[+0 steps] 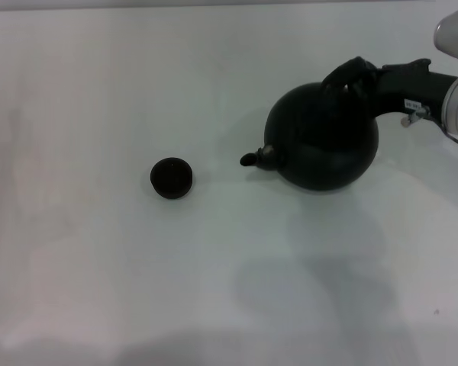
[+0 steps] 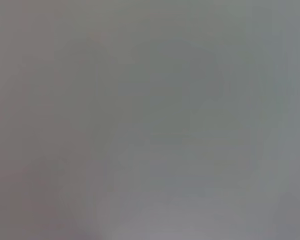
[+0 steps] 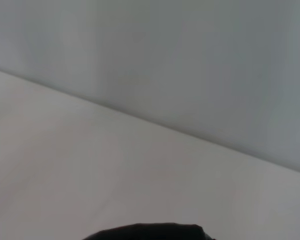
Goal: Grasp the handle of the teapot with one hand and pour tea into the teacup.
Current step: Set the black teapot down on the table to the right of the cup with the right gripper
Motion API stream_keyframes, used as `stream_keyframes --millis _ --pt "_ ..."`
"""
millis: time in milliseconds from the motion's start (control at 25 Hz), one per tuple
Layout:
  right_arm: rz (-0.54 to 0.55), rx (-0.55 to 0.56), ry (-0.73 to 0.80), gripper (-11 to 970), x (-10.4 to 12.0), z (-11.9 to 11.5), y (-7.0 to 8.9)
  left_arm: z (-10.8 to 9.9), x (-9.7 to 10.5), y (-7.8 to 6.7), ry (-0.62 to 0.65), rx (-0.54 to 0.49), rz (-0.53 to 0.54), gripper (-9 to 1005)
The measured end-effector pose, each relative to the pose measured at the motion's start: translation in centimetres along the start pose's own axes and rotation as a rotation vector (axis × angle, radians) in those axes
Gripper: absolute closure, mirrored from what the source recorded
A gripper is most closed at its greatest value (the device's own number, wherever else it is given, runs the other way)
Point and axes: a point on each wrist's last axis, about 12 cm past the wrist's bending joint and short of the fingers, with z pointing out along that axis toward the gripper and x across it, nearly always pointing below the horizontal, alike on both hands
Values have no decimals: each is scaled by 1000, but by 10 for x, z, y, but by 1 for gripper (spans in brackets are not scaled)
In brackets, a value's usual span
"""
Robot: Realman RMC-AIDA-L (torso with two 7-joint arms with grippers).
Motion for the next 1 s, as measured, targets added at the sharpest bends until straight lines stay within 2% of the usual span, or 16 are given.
stream_keyframes --millis 640,720,1000 --pt "-8 -32 34 726 1 0 3 -1 1 -1 1 4 0 135" --pt "-8 -37 37 545 1 -1 4 -1 0 -1 -1 4 0 134" --pt "43 -74 54 263 -4 -9 -2 -3 1 0 -3 2 0 134"
